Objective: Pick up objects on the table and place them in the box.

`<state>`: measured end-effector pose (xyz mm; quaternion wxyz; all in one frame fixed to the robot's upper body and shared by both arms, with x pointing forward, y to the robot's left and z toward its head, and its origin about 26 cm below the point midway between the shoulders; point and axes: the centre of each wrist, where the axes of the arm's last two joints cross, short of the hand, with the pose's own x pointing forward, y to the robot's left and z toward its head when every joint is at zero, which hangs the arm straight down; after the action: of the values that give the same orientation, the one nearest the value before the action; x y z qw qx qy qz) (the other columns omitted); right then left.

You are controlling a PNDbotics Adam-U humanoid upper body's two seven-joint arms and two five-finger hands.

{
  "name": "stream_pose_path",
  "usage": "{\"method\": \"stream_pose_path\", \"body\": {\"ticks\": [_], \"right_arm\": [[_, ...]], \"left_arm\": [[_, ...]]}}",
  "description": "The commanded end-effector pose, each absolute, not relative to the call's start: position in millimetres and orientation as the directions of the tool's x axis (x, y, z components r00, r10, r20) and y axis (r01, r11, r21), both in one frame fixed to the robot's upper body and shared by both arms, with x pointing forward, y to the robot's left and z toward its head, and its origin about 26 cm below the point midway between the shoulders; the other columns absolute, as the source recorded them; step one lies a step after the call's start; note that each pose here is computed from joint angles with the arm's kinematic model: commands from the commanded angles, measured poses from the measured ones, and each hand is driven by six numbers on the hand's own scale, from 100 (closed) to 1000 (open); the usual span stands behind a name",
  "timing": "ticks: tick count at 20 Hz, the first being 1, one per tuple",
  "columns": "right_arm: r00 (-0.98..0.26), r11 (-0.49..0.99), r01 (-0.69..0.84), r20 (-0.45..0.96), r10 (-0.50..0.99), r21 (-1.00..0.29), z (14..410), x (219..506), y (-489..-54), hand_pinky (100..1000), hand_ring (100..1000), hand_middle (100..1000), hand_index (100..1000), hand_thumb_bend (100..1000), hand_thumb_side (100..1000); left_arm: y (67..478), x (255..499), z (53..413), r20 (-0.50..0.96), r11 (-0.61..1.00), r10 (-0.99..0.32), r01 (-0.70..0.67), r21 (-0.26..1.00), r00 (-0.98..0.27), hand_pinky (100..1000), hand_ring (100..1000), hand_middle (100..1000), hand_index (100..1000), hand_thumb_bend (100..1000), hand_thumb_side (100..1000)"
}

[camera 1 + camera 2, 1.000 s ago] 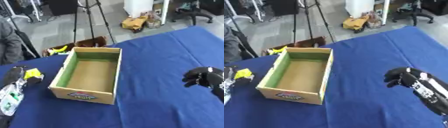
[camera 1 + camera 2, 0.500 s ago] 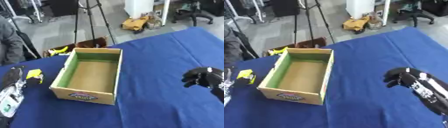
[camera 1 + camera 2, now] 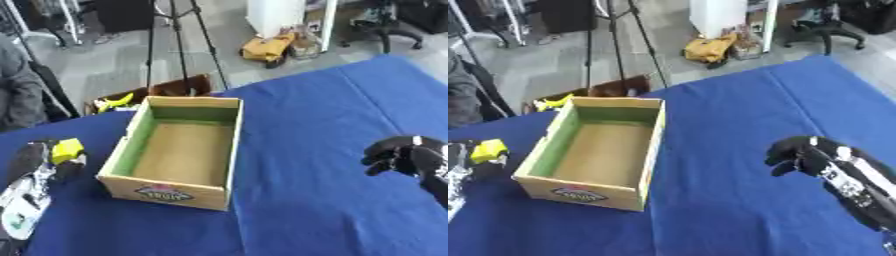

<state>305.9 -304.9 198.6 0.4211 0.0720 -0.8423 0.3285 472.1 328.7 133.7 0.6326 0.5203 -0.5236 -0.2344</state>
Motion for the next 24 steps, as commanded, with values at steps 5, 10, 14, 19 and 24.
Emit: {"method": "stream_pose_path", "body": {"ticks": [5, 10, 14, 19, 24], "right_arm": [[-0.657, 0.764, -0.384, 0.734, 0.168, -0.519, 207.5, 304.5, -305.9, 685, 742, 716, 795, 100, 765], [-0.651, 0.769, -0.388, 0.741, 0.162, -0.508, 206.1, 304.7, -306.6, 685, 742, 716, 794, 100, 760], [-0.645, 0.775, -0.39, 0.749, 0.154, -0.496, 204.4, 304.5, -308.0, 685, 742, 716, 794, 100, 755], [-0.636, 0.781, -0.4, 0.759, 0.139, -0.479, 202.4, 304.6, -308.6, 685, 742, 717, 794, 100, 749], [-0.638, 0.781, -0.412, 0.761, 0.12, -0.468, 203.1, 304.9, -307.3, 685, 742, 717, 794, 100, 744]], "left_arm": [[326.3, 474.5, 146.5, 0.466, 0.358, -0.828, -0.346, 0.867, 0.312, 464, 531, 552, 740, 100, 307], [319.6, 475.1, 162.1, 0.516, 0.385, -0.824, -0.438, 0.813, 0.234, 450, 516, 529, 721, 100, 403], [307.9, 473.8, 185.3, 0.536, 0.426, -0.836, -0.475, 0.77, 0.118, 449, 515, 526, 718, 100, 424], [271.6, 466.4, 227.7, 0.51, 0.494, -0.855, -0.454, 0.742, -0.095, 449, 513, 522, 713, 100, 438], [215.1, 455.4, 250.8, 0.457, 0.531, -0.844, -0.316, 0.786, -0.282, 457, 519, 531, 721, 100, 415]]}}
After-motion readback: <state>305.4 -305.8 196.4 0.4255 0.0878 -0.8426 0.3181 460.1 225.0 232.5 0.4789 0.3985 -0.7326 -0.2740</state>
